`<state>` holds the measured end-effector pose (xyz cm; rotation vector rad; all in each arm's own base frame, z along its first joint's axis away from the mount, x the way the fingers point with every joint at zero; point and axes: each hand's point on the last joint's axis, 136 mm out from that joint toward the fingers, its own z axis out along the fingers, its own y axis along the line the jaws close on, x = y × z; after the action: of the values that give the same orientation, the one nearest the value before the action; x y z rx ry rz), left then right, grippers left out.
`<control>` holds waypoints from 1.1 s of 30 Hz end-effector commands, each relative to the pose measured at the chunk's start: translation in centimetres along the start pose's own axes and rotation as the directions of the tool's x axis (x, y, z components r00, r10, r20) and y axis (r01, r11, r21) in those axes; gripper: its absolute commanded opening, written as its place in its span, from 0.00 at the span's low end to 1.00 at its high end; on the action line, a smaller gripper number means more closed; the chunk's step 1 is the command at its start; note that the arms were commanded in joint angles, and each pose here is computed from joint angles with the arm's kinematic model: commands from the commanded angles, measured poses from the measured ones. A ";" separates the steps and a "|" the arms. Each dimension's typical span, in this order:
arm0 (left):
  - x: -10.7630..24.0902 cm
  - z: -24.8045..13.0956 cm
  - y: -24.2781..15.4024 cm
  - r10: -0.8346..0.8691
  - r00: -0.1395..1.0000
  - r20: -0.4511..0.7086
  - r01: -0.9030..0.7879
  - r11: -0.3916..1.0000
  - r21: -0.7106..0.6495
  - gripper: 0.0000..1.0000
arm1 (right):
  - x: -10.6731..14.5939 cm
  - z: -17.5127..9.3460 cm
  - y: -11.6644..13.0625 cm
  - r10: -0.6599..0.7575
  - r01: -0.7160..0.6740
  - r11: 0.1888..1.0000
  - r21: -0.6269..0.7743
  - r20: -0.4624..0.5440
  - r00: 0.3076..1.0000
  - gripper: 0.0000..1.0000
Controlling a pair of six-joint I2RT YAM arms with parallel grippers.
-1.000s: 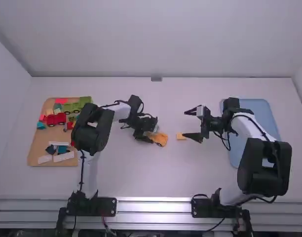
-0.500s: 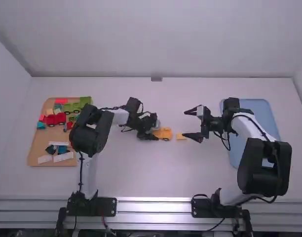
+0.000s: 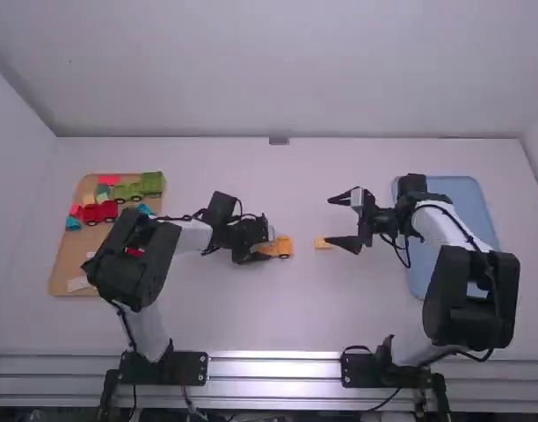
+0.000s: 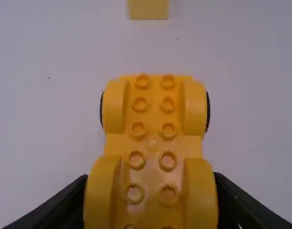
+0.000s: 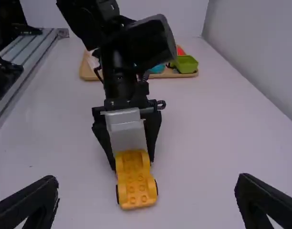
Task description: Assemble lego blocks to make yellow taxi
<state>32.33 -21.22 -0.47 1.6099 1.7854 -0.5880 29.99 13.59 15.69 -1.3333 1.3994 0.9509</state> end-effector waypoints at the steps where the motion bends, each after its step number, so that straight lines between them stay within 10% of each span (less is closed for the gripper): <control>1: 0.5 -0.2 -0.7 -0.006 1.000 -0.003 0.006 1.000 0.002 0.69 | 0.1 0.0 0.3 0.028 -0.028 1.000 -0.002 -0.005 1.000 0.99; 9: 0.4 -0.1 -0.3 -0.057 0.998 0.019 0.058 0.998 -0.037 0.99 | 0.2 0.1 0.2 0.064 -0.065 0.998 -0.001 -0.014 0.998 0.99; 15: -1.4 -0.3 0.3 -0.076 0.989 0.130 0.082 0.995 -0.048 0.99 | 3.7 0.9 0.8 0.012 -0.017 1.000 -0.025 -0.206 0.979 0.99; 33: -0.6 1.6 -1.4 -0.083 0.973 0.215 0.083 0.996 0.009 0.95 | 11.2 2.6 0.6 0.116 -0.089 0.989 0.117 -0.250 0.961 0.99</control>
<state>32.28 -22.90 -0.31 1.4099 1.6838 -0.7167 29.95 13.46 5.28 -1.3842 1.6461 0.7438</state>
